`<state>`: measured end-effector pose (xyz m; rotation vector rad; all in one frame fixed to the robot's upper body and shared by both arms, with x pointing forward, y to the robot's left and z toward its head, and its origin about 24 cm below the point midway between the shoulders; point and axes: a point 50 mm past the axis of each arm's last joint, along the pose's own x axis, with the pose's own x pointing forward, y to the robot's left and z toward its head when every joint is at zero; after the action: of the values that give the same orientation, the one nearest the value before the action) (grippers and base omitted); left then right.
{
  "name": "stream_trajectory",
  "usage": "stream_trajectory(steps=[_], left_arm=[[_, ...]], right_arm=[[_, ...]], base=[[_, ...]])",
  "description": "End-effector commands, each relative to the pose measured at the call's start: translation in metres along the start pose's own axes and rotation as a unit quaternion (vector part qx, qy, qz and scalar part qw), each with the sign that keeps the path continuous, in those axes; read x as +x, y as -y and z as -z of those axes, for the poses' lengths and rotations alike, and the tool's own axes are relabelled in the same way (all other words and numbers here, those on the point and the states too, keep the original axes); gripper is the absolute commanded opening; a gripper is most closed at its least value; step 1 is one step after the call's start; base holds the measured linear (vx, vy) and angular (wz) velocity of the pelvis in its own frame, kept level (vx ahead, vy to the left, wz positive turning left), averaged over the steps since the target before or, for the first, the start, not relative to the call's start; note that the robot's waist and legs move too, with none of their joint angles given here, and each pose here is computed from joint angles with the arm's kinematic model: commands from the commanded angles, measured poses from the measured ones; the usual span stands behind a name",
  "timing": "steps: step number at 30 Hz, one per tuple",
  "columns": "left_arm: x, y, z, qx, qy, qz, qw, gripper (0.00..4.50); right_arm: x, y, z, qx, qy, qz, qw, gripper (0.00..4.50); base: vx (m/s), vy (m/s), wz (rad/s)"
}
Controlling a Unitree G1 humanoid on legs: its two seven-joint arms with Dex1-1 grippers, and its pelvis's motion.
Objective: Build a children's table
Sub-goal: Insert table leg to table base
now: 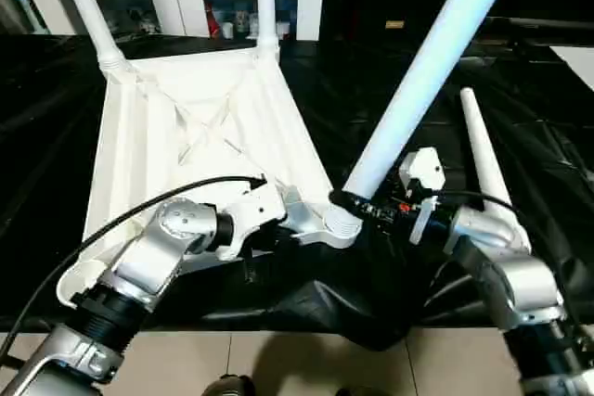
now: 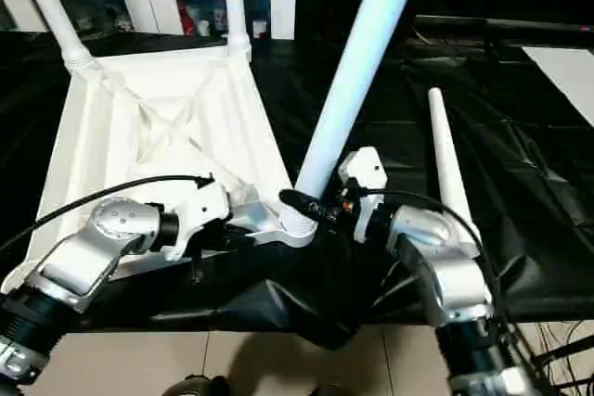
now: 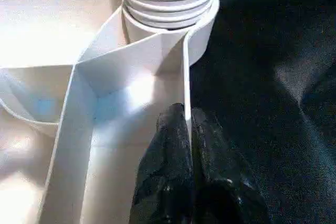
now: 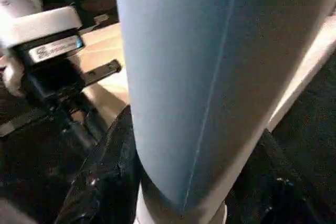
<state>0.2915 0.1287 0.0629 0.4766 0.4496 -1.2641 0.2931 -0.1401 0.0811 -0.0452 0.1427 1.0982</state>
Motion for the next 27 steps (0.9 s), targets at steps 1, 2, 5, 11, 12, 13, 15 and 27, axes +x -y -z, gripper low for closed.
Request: stream_trajectory(steps=[1, 2, 5, 11, 12, 13, 15, 27], left_arm=[[-0.002, 0.002, -0.005, 0.014, 0.016, 0.023, 1.0, 0.0], [-0.004, 0.005, -0.005, 0.024, 0.01, 0.047, 0.999, 0.0], [-0.006, 0.008, -0.005, 0.032, 0.002, 0.072, 0.997, 0.0], [-0.009, 0.009, -0.005, 0.042, -0.016, 0.103, 0.994, 0.0], [-0.009, 0.008, -0.006, 0.043, -0.016, 0.105, 0.993, 0.0], [-0.009, 0.008, -0.006, 0.043, -0.017, 0.106, 0.993, 0.0], [-0.01, 0.008, -0.006, 0.044, -0.018, 0.108, 0.993, 0.0], [-0.009, 0.005, -0.009, 0.05, -0.016, 0.096, 0.994, 0.0]], right_arm=[[-0.002, -0.013, 0.047, 0.071, -0.105, -0.037, 0.991, 1.83], [-0.002, -0.01, 0.043, 0.069, -0.11, -0.059, 0.99, 1.83], [-0.002, -0.009, 0.04, 0.069, -0.116, -0.089, 0.987, 1.83], [-0.005, -0.007, 0.04, 0.058, -0.159, -0.16, 0.972, 1.83], [-0.005, -0.006, 0.04, 0.054, -0.165, -0.165, 0.971, 1.83], [-0.005, -0.005, 0.04, 0.052, -0.168, -0.167, 0.97, 1.83], [-0.004, -0.003, 0.04, 0.047, -0.174, -0.172, 0.968, 1.83], [0.01, -0.007, 0.037, 0.003, -0.176, -0.196, 0.965, 1.83]], base=[[0.0, 0.0, 0.0], [0.0, 0.0, 0.0], [0.0, 0.0, 0.0], [0.0, 0.0, 0.0], [0.0, 0.0, 0.0], [0.0, 0.0, 0.0], [0.0, 0.0, 0.0], [0.0, 0.0, 0.0]])
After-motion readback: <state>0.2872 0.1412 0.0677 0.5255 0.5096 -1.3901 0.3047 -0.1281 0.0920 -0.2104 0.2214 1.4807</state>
